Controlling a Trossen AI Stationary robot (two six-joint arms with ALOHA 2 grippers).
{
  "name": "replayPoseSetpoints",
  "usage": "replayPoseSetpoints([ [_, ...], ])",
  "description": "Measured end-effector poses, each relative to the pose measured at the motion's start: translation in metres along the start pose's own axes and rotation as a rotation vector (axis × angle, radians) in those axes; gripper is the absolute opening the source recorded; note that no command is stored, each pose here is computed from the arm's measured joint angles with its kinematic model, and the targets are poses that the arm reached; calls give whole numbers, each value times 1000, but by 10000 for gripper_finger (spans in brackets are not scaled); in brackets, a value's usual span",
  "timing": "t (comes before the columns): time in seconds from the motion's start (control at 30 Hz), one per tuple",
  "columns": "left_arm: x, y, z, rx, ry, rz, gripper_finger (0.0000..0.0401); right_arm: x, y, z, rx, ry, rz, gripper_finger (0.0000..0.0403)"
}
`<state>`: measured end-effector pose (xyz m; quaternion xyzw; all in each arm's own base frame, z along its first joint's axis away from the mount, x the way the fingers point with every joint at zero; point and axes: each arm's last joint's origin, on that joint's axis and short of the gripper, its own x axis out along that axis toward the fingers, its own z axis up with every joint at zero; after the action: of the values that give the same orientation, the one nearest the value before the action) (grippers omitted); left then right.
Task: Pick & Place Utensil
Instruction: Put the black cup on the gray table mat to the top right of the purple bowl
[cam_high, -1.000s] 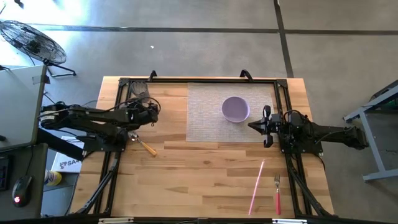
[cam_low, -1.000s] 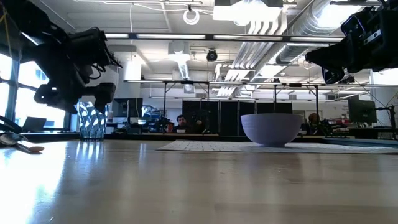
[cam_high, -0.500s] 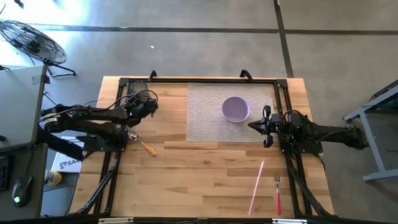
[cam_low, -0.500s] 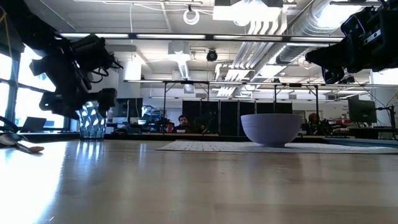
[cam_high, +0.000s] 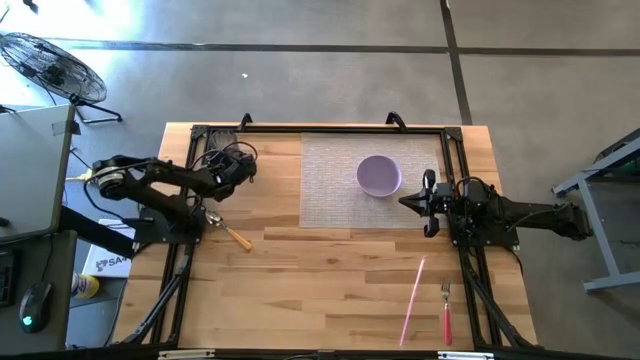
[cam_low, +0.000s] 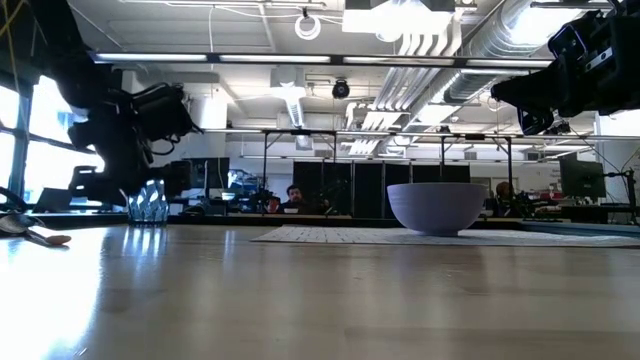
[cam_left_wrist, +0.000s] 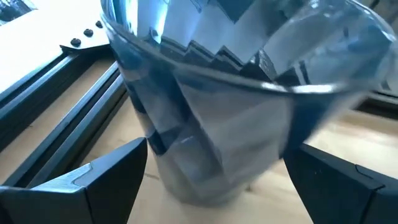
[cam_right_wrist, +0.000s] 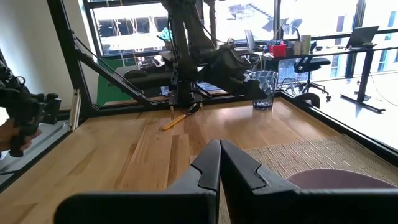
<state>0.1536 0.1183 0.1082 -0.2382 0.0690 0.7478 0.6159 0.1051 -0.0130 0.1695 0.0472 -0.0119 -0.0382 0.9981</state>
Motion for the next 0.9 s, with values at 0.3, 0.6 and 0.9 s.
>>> replayPoseSetpoints([
  [0.3,19,-1,1,-36,-39,46,367,0,0,0,0,0,0,3],
  [0.6,28,0,-5,7,-29,67,367,0,0,0,0,0,0,3],
  [0.9,38,-9,0,58,-25,88,367,0,0,0,0,0,0,3],
])
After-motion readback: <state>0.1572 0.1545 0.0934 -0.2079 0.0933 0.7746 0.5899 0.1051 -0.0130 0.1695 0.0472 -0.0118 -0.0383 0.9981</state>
